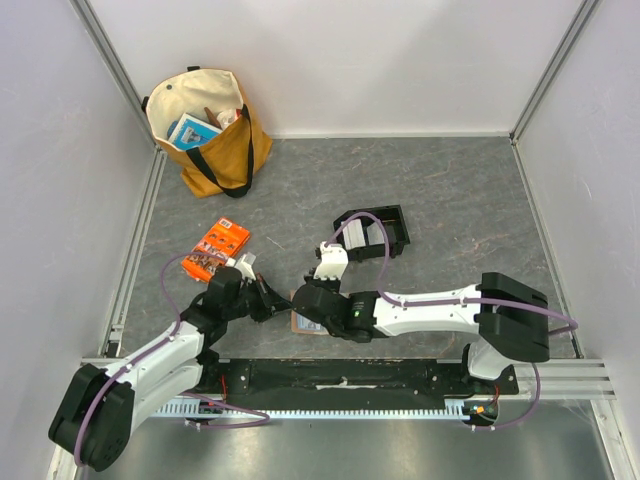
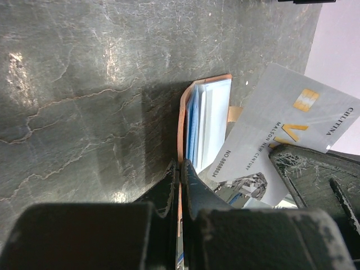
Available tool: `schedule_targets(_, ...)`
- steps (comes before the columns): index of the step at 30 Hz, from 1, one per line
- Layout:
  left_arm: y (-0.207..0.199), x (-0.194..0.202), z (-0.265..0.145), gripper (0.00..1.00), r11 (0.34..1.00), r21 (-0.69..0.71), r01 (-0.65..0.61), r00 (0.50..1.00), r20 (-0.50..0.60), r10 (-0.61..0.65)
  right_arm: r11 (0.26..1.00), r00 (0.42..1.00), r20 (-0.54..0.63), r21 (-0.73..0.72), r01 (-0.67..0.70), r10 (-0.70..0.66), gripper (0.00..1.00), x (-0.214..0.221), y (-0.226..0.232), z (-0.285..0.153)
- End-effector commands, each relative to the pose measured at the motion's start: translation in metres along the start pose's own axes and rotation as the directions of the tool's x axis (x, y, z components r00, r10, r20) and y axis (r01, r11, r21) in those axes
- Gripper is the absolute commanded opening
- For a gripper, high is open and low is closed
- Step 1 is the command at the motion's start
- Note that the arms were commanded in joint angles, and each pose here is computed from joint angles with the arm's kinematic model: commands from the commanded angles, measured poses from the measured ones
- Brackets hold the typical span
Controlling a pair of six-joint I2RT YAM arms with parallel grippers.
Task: Put the credit cards into the card holder
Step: Turn over the card slot in the card holder.
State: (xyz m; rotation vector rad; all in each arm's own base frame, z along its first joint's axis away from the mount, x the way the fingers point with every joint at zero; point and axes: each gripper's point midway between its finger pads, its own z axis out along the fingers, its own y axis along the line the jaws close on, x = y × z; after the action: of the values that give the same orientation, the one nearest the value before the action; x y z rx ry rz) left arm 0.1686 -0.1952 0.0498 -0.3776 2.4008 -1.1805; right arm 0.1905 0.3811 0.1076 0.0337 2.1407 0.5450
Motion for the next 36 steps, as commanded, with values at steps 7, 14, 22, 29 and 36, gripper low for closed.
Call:
schedule_targets(7,-0.009,0.0,-0.001,0.02,1.0,0.028,0.015,1.0,-0.003,-0.015,1.0,1.0,0.014,-0.008,0.002,-0.001,0.0,-0.002,0.017,0.008)
schedule_targets(14,-0.005,0.001,0.0,0.02,1.0,0.017,0.016,1.0,-0.004,-0.016,1.0,1.0,0.02,0.0,0.002,-0.002,0.0,-0.003,0.011,0.005)
schedule_targets(22,-0.004,0.0,0.001,0.02,1.0,0.009,0.013,1.0,-0.005,-0.013,0.999,1.0,0.029,-0.043,-0.008,0.01,0.0,-0.011,0.017,-0.001)
schedule_targets(29,-0.004,0.0,0.001,0.02,1.0,0.008,0.012,1.0,-0.004,-0.012,0.998,0.997,0.069,-0.061,-0.026,0.03,0.0,-0.023,0.016,-0.007)
schedule_targets(36,-0.004,0.0,0.0,0.02,1.0,0.007,0.012,1.0,-0.001,-0.012,1.0,1.0,0.005,-0.027,0.01,-0.01,0.0,-0.002,0.011,0.006)
